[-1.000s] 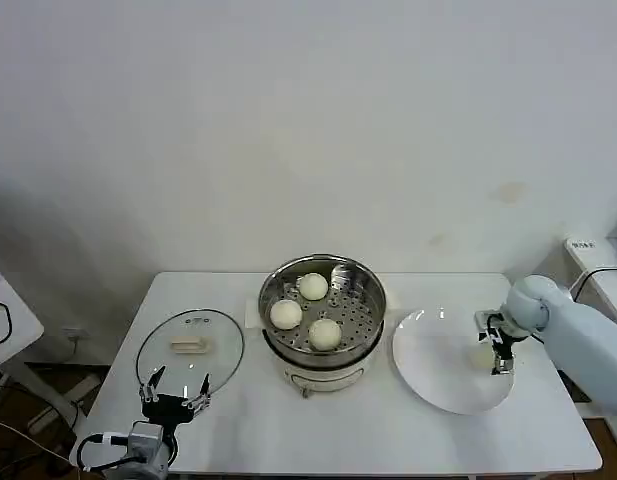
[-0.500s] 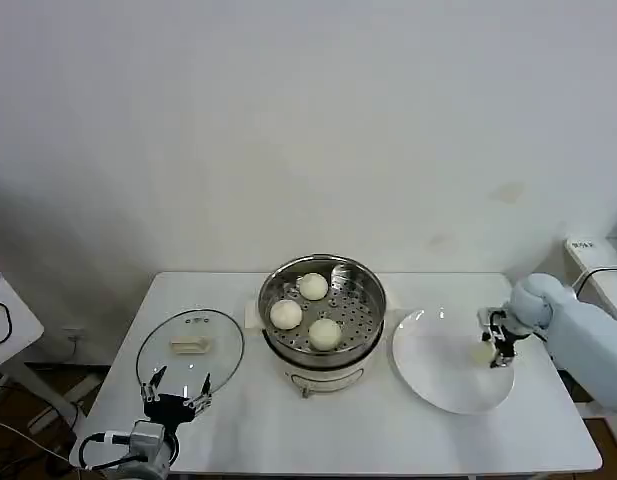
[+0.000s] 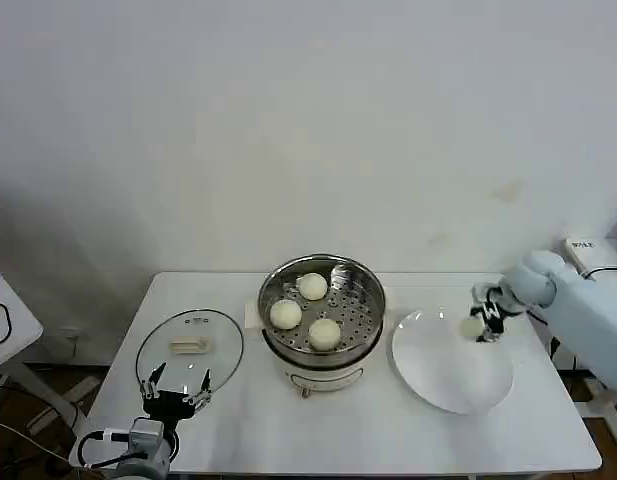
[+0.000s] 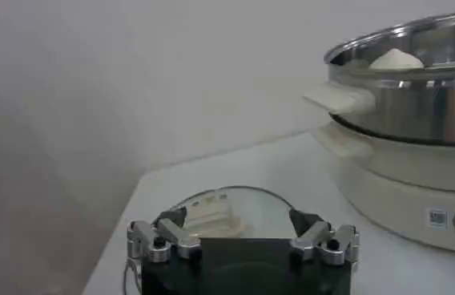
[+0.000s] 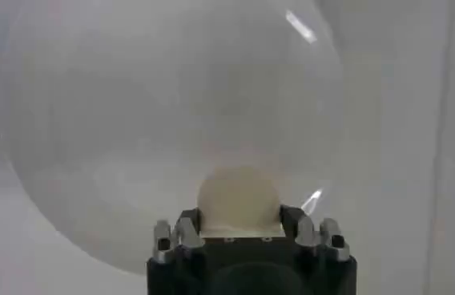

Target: Take steamed baozi put them in steamer then cover it.

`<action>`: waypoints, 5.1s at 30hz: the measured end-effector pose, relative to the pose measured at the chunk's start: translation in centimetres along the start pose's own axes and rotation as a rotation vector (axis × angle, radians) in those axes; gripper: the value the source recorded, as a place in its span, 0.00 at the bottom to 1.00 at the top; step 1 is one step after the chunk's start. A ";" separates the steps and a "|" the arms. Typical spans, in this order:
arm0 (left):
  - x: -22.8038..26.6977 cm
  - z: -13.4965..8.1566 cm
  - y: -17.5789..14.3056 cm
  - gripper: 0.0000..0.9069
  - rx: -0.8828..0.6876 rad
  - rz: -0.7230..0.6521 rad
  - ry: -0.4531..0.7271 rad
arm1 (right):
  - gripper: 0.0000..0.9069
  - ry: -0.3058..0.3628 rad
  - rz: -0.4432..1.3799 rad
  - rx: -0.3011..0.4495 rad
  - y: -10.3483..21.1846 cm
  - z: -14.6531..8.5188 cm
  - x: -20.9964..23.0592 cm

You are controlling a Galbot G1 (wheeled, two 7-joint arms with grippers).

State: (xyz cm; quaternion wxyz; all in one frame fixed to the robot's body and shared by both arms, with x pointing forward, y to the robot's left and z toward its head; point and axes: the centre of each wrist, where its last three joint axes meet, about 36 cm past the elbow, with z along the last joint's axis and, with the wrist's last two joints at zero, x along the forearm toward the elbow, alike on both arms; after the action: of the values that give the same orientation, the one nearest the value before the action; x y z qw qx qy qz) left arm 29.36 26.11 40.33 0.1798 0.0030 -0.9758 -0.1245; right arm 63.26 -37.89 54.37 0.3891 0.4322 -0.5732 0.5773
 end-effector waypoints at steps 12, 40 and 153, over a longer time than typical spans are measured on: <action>-0.1 -0.4 0.2 1.00 0.005 -0.005 -0.016 | 0.72 -0.219 0.109 0.021 -4.9 -8.9 6.8; 1.1 -1.6 0.6 1.00 0.024 -0.023 -0.055 | 0.72 -0.351 0.009 -0.104 -5.7 -21.4 4.8; 0.5 -0.8 -0.3 1.00 -0.062 -0.004 -0.144 | 1.00 -0.848 0.877 -1.310 42.0 -6.1 -4.6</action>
State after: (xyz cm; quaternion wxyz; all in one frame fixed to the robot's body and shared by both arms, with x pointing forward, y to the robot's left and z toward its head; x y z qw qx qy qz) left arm 29.22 25.57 41.17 0.1091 -0.0097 -0.9819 -0.1548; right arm 24.75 -33.23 36.51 0.0576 0.0424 -0.9972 0.0229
